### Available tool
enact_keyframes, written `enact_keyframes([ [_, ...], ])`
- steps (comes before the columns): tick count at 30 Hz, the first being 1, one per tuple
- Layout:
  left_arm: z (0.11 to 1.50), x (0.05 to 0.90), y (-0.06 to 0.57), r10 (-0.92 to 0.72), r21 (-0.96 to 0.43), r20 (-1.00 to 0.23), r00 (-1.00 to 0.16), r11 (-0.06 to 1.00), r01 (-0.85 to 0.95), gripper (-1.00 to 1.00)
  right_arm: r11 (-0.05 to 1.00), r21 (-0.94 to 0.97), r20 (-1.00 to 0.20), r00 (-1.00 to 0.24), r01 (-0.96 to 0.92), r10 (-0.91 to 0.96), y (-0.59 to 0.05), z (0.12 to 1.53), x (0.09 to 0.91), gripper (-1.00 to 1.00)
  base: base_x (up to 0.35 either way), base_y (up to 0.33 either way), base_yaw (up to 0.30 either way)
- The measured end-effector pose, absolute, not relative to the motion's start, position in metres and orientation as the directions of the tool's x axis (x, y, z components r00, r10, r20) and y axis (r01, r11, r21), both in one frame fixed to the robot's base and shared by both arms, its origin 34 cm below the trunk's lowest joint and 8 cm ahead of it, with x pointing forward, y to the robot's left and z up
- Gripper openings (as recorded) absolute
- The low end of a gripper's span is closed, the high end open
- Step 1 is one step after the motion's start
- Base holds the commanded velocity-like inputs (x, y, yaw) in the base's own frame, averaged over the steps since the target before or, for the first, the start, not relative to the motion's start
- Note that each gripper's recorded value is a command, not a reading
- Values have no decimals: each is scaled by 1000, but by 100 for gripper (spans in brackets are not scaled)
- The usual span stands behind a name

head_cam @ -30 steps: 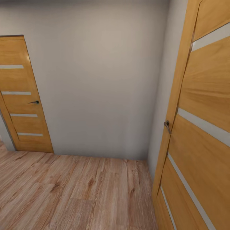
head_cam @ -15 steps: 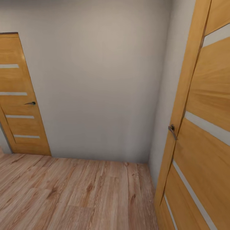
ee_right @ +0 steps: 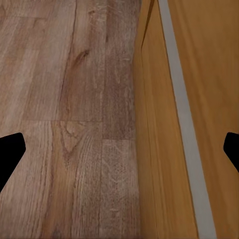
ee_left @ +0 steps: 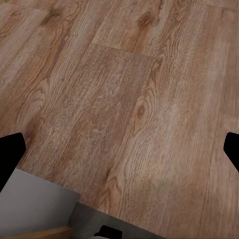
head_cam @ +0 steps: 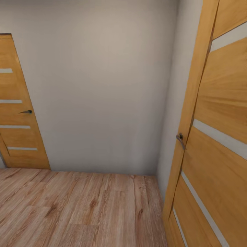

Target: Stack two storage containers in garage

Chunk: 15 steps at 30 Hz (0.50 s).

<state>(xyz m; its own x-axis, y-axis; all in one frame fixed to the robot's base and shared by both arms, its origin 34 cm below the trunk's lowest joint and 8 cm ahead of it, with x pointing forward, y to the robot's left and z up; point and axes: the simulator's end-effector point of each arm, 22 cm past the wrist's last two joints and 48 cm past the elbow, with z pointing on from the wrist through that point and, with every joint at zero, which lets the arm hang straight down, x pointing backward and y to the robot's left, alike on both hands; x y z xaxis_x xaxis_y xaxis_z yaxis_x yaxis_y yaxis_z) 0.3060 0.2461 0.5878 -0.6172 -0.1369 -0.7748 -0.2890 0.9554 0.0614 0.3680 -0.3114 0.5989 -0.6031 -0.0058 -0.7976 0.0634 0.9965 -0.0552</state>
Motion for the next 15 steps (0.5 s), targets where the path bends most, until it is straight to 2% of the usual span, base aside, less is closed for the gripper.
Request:
enact_keyframes([
  [15, 588, 306, 246, -138, 62, -774, -618, 955, -291, 100, 996, -55, -798, -603, 63, -6, -311, 599, 368, 100, 0, 0, -1],
])
